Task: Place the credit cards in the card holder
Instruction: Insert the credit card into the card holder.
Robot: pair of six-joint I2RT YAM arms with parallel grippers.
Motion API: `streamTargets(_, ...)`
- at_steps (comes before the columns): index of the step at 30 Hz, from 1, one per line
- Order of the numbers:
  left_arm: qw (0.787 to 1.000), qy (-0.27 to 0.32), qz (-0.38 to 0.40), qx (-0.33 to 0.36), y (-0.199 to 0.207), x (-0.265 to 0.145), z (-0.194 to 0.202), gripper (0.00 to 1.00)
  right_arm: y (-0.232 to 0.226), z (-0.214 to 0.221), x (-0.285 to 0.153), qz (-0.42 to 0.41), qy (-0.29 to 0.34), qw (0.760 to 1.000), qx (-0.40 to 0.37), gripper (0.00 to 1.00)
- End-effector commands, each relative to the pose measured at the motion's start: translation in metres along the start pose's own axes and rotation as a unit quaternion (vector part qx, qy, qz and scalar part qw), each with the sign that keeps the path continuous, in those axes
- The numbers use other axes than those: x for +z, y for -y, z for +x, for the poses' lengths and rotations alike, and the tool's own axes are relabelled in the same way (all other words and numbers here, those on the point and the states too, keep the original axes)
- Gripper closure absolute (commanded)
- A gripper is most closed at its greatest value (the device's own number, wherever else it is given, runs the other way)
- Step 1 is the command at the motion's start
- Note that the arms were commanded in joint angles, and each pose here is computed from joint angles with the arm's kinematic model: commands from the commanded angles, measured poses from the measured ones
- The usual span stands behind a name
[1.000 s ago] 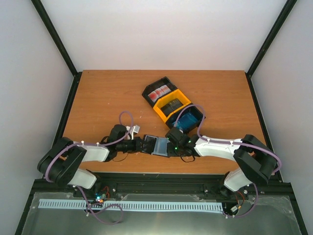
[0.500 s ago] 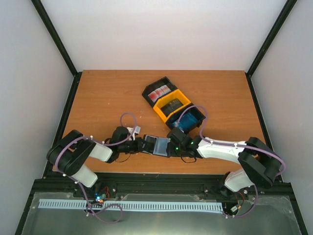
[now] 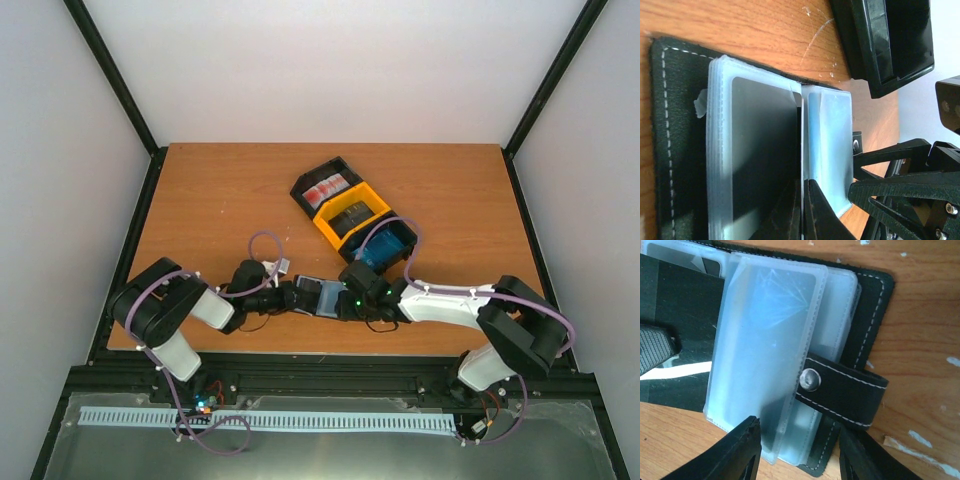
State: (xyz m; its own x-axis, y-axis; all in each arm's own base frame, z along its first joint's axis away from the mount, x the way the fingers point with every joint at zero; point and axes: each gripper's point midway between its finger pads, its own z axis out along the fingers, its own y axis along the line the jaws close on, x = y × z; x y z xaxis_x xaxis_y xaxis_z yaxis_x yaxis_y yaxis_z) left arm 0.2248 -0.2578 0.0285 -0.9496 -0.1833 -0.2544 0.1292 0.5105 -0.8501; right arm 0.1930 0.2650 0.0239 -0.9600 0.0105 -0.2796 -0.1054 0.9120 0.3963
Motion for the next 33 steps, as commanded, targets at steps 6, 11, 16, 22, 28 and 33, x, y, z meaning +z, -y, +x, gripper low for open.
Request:
streamTargets(6, 0.999, -0.001, 0.041, 0.003, 0.023, 0.007, -0.009, 0.99, 0.012, 0.01, 0.012, 0.03, -0.019, 0.999, 0.004, 0.59)
streamTargets(11, 0.999, 0.003, 0.043, 0.003, 0.026, 0.007, -0.011, 0.99, 0.015, 0.011, 0.013, 0.038, -0.022, 0.999, 0.005, 0.66)
streamTargets(16, 0.999, 0.002, 0.036, -0.003, 0.018, 0.009, -0.01, 0.99, 0.015, 0.011, 0.013, 0.037, -0.022, 0.999, 0.006, 0.68)
streamTargets(22, 1.0, 0.014, 0.028, -0.004, 0.012, 0.01, -0.012, 0.99, 0.015, 0.011, 0.013, 0.036, -0.022, 0.999, 0.005, 0.68)
streamTargets(28, 0.999, 0.042, 0.009, -0.007, 0.005, 0.005, -0.017, 0.99, 0.014, 0.011, 0.013, 0.036, -0.021, 0.999, 0.006, 0.68)
streamTargets(33, 0.999, 0.045, 0.013, -0.013, 0.007, 0.002, -0.015, 0.99, 0.014, 0.011, 0.015, 0.036, -0.021, 0.999, 0.007, 0.68)
